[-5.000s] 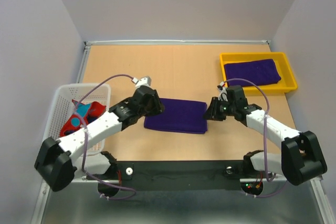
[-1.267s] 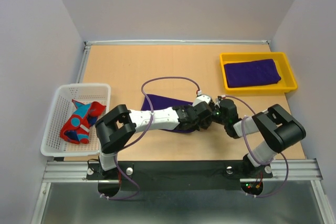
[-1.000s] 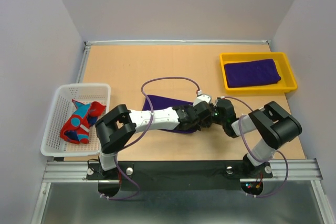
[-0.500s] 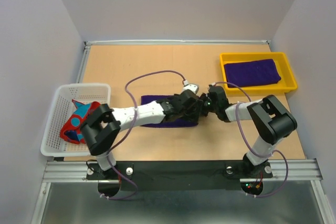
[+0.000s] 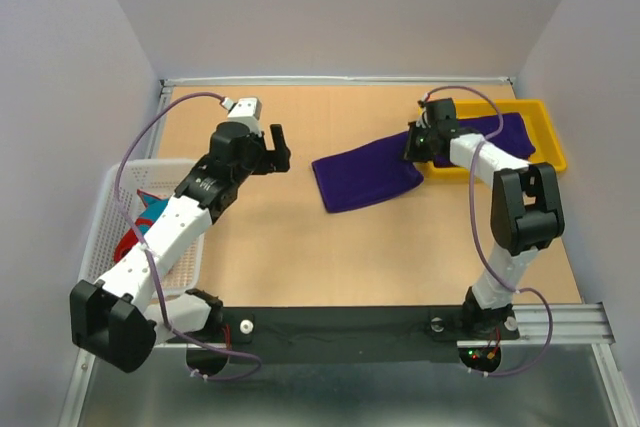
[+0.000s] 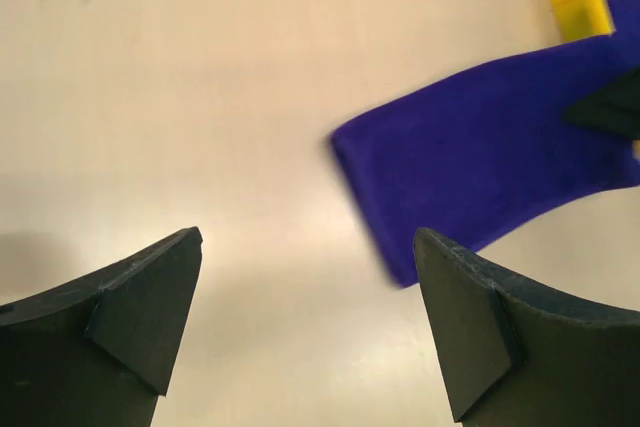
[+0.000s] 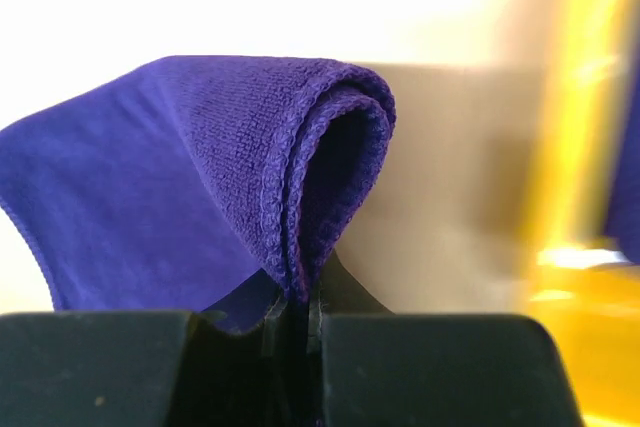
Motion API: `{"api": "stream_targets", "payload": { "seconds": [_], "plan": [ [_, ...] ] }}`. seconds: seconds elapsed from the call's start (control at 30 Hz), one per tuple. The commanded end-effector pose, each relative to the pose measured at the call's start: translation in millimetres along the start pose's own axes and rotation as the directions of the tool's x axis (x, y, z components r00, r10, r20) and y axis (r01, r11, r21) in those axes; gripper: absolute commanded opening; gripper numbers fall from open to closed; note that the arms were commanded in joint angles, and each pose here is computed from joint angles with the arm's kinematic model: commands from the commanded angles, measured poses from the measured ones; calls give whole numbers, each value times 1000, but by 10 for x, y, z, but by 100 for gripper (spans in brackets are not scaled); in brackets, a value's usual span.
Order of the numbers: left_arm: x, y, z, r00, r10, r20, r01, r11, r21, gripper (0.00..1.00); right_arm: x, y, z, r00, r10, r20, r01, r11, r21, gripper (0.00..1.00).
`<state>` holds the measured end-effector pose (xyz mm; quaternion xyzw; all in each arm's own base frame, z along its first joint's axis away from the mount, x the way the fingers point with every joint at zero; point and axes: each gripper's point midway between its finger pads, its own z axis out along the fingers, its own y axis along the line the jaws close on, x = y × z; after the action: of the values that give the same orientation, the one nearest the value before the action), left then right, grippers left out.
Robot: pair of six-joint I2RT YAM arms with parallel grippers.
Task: Fold and stack the towels
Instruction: Neatly place the folded towel into the bin
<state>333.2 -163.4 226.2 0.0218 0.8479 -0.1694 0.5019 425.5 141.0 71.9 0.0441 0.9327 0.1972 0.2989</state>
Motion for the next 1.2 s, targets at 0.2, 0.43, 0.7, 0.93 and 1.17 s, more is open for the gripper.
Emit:
{"api": "stream_targets", "payload": {
  "seconds": [0.2,0.43,0.7,0.93,1.17],
  "plan": [
    [506,282,290,992,28,-125,-29,1000,-9,99,-972,-782,-446,920,-389,-38,381,873,303,1],
    [523,360,305,992,24,-126,-29,999,-38,99,-1237,-1391,-674,913,-405,-52,387,818,427,0],
    [618,366,368,987,7,-162,-14,999,-41,99,-1462,-1774,-839,910,-409,-64,377,756,535,0],
    [691,415,404,983,15,-185,-26,998,-59,99,-1641,-2090,-845,903,-416,-110,387,676,627,0],
    [809,475,492,975,12,-224,-32,996,-85,99,-1854,-2208,-961,897,-430,-103,376,619,689,0]
  ]
}}
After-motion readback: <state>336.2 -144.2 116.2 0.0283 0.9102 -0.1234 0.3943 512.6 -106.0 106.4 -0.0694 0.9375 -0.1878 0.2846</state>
